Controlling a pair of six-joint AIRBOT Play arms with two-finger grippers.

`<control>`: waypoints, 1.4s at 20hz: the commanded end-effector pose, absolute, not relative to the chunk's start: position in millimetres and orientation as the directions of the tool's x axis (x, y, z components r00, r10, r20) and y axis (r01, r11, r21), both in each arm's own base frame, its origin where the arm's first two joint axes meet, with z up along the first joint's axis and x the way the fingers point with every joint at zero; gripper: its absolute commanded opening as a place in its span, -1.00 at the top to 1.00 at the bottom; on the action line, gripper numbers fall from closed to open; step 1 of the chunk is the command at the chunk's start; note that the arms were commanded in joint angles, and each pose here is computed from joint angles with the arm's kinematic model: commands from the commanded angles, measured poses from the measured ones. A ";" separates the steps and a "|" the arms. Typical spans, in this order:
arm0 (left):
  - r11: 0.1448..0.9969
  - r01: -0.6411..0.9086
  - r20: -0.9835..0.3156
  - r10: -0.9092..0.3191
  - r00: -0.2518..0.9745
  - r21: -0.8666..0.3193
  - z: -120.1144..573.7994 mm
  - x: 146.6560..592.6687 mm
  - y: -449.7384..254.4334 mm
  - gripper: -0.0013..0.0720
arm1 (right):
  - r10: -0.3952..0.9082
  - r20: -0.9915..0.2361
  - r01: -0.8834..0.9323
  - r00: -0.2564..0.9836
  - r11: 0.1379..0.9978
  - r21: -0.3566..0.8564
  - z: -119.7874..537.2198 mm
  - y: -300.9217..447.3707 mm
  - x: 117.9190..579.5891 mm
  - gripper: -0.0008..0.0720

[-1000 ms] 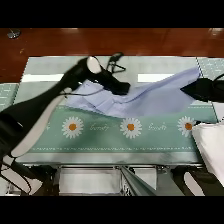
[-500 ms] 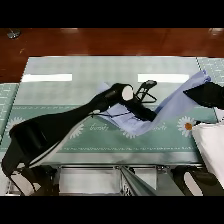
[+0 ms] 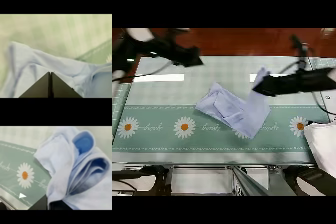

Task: Fold the shirts.

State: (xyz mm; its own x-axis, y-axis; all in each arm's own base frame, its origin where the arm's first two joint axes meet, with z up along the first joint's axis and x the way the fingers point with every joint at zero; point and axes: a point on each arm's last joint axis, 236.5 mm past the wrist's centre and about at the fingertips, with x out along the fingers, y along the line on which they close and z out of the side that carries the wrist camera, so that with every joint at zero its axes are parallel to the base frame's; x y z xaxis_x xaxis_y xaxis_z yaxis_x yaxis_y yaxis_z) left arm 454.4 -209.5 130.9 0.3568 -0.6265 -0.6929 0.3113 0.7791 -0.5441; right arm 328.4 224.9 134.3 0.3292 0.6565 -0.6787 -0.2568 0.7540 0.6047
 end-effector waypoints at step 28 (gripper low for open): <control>0.837 0.229 -0.739 -0.547 0.394 -0.497 59.7 296.8 -146.8 0.88 | 0.493 -0.782 0.440 0.382 0.647 0.623 -84.2 173.4 268.5 -0.76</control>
State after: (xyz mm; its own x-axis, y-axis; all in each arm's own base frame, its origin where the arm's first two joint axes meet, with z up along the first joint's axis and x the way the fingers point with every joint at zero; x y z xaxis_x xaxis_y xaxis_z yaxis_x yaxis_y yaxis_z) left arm 299.8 -140.7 66.0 0.4057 -0.5380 -0.7389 0.2256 0.8424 -0.4894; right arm 278.7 166.9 -58.3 0.3991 0.4632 -0.7913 0.3742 0.7055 0.6018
